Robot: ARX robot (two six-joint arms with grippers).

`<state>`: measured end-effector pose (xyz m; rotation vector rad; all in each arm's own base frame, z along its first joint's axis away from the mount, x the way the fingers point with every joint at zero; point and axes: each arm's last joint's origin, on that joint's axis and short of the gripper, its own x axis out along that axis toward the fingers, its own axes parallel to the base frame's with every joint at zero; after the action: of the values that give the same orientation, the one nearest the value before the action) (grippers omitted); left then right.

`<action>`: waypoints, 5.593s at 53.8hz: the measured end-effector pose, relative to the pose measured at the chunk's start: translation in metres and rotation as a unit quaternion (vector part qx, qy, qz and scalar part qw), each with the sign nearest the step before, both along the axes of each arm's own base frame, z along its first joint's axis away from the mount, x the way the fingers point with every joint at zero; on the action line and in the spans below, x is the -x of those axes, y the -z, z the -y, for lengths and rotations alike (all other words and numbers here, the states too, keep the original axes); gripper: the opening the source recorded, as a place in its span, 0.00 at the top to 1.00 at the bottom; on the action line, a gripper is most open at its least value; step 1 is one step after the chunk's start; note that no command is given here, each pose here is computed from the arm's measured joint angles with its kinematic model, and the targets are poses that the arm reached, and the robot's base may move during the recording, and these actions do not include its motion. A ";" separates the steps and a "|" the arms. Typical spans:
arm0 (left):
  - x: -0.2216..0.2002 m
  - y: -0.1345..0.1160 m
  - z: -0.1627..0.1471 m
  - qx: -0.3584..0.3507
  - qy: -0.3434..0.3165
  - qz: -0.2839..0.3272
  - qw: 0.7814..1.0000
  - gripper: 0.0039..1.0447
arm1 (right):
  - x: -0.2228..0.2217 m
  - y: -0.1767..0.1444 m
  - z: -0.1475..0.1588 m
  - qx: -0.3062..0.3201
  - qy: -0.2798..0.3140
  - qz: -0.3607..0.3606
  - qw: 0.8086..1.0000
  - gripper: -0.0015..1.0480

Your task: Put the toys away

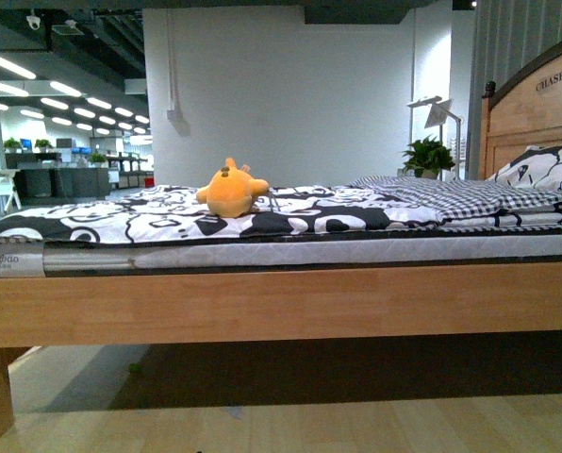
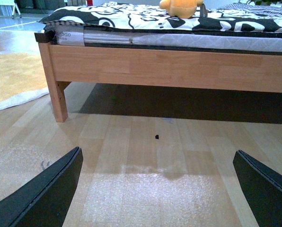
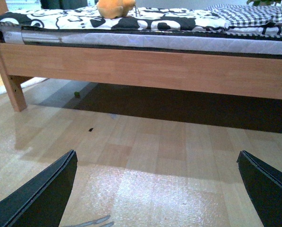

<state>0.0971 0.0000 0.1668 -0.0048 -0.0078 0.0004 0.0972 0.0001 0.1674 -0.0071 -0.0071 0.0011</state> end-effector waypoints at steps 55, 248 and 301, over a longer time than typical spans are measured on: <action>0.000 0.000 0.000 0.000 0.000 0.000 1.000 0.05 | 0.000 0.000 0.000 0.000 0.000 0.000 1.000 0.00; 0.000 0.000 0.000 0.000 0.000 0.000 1.000 0.05 | -0.227 -0.107 -0.055 0.093 0.042 0.001 0.995 0.00; 0.000 0.000 0.000 0.000 0.000 0.000 1.000 0.05 | -0.237 -0.099 -0.034 0.063 0.045 -0.049 0.996 0.65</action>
<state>0.0971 0.0000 0.1668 -0.0048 -0.0078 0.0000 0.3339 0.0346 0.2665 -0.1329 0.0914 -0.0878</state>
